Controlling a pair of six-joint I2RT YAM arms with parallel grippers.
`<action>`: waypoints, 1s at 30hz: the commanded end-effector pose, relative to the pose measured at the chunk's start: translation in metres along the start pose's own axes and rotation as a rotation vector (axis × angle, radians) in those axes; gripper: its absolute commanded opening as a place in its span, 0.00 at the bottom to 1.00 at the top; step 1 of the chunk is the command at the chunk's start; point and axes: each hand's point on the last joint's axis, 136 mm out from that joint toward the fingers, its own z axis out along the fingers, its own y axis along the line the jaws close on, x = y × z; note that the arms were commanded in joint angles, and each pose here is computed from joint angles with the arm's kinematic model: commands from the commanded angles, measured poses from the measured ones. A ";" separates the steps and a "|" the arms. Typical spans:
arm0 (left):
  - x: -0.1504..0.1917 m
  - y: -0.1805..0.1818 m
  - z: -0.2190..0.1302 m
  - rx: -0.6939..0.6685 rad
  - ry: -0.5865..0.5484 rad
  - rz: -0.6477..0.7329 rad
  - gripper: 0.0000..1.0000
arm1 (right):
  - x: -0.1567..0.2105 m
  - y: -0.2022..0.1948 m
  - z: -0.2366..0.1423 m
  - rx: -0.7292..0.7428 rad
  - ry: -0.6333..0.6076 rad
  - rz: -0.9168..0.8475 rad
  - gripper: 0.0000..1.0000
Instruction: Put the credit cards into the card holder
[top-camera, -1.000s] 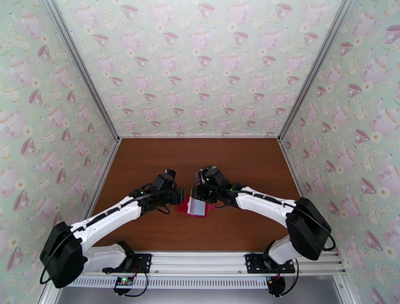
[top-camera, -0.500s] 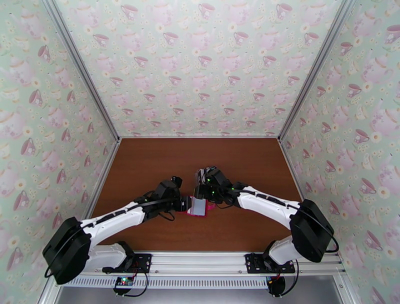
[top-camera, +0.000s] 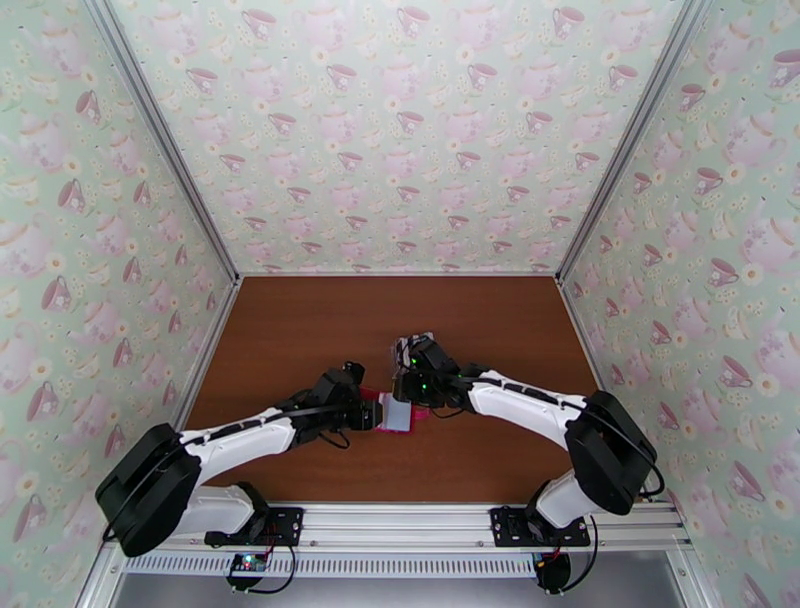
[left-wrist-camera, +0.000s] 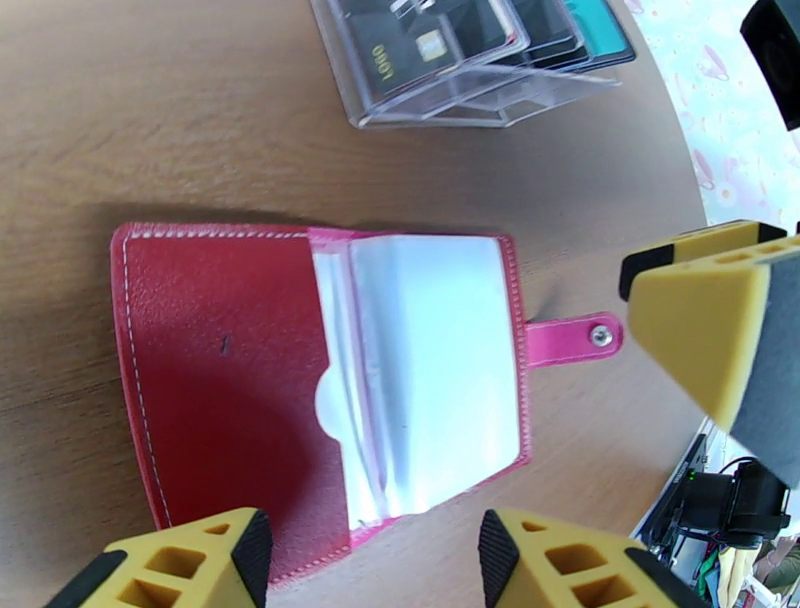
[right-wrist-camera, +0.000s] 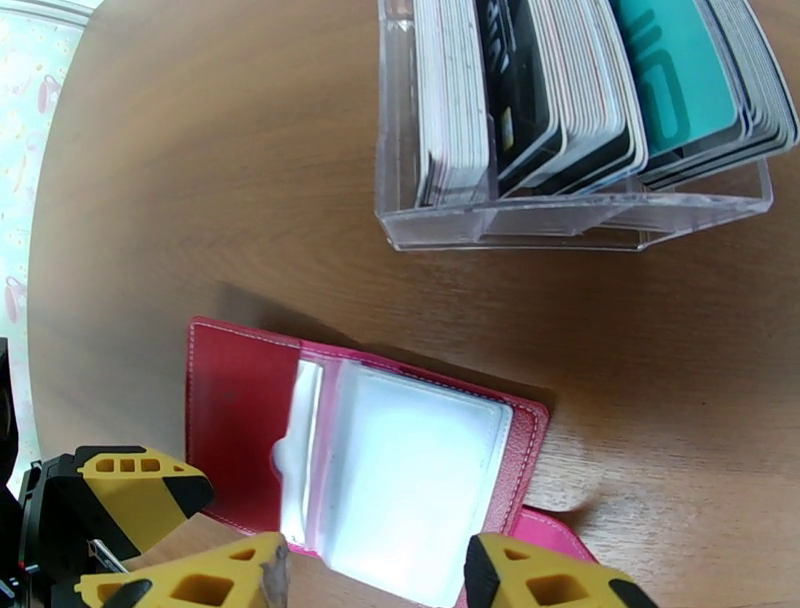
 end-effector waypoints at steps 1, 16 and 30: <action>0.007 0.002 0.005 0.009 0.017 -0.010 0.61 | -0.007 0.005 0.001 0.001 -0.001 -0.020 0.51; 0.027 0.027 0.010 -0.053 0.039 -0.023 0.61 | -0.008 0.013 0.032 -0.014 0.053 -0.034 0.51; 0.037 0.035 0.011 -0.060 0.058 -0.042 0.62 | -0.007 0.009 0.046 0.015 0.076 -0.042 0.52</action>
